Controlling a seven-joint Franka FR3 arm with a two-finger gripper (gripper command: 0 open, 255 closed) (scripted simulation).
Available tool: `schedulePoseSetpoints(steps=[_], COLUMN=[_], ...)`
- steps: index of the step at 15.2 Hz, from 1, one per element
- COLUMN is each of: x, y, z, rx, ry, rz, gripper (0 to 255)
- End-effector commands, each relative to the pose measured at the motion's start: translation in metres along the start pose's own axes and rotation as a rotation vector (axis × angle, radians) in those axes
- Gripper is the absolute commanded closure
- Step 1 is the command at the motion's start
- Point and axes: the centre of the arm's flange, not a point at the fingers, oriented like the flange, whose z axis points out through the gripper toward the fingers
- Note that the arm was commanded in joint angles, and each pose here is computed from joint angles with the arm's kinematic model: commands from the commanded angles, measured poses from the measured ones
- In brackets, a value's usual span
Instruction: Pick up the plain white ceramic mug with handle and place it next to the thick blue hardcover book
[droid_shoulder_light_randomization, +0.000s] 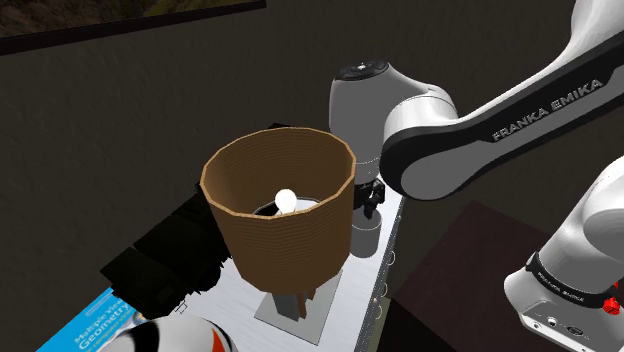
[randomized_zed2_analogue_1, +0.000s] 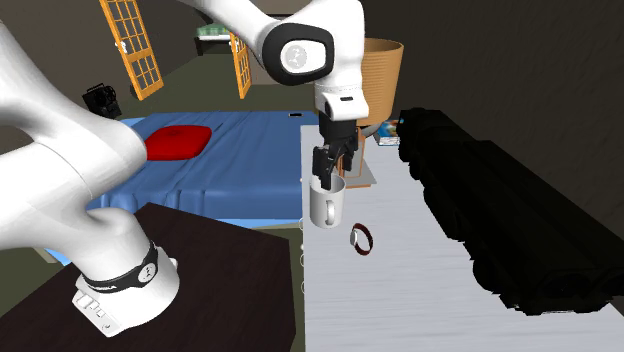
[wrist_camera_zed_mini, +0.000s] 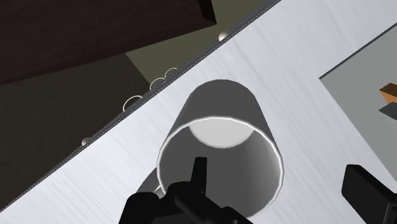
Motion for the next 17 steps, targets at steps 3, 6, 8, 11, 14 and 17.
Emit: schedulePoseSetpoints(steps=[3, 6, 8, 11, 14, 17], x=[-0.001, -0.001, -0.001, -0.001, -0.001, -0.001], y=[-0.001, -0.001, -0.001, -0.001, -0.001, -0.001], z=[0.021, 0.024, 0.024, 0.024, 0.024, 0.024], rx=[0.002, 0.002, 0.002, 0.002, 0.002, 0.002], ry=[0.002, 0.002, 0.002, 0.002, 0.002, 0.002], rz=[-0.001, -0.001, -0.001, -0.001, -0.001, -0.001], gripper=[0, 0, 0, 0, 255, 255])
